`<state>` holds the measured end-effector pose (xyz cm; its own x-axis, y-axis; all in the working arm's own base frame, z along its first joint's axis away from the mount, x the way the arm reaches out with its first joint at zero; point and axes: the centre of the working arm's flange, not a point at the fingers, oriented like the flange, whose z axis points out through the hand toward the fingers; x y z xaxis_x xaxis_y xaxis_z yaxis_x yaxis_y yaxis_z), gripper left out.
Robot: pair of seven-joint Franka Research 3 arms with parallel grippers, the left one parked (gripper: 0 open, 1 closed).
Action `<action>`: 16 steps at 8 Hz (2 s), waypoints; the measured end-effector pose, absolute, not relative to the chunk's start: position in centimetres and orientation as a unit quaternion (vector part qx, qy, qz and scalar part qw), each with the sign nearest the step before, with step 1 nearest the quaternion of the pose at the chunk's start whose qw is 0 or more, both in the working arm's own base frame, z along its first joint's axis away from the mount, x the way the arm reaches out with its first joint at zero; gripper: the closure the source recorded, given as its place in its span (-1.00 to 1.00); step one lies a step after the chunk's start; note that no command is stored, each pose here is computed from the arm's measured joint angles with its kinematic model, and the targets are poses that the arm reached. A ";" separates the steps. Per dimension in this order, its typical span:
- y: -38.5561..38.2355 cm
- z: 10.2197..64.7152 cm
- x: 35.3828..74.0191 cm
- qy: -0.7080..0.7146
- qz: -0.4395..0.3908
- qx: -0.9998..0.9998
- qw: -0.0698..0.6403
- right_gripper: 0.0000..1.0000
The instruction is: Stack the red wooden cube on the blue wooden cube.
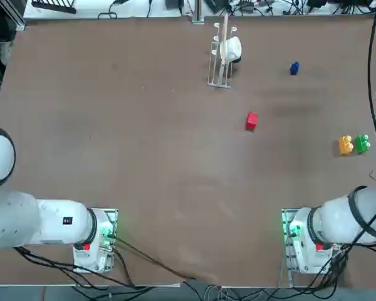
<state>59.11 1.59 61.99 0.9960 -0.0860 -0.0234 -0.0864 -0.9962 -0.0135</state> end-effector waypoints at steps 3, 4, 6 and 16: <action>1.6 61.9 59.1 0.043 0.012 -0.999 0.007 -1.00; 1.6 61.9 59.1 0.040 0.014 -0.999 0.007 -1.00; 1.9 60.8 59.3 0.037 0.027 -0.999 0.007 -1.00; 18.9 32.4 54.2 0.043 0.023 -0.998 0.025 -1.00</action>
<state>54.21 18.90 32.44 0.9952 -0.0853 -0.0485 -0.0876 -0.9950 -0.0471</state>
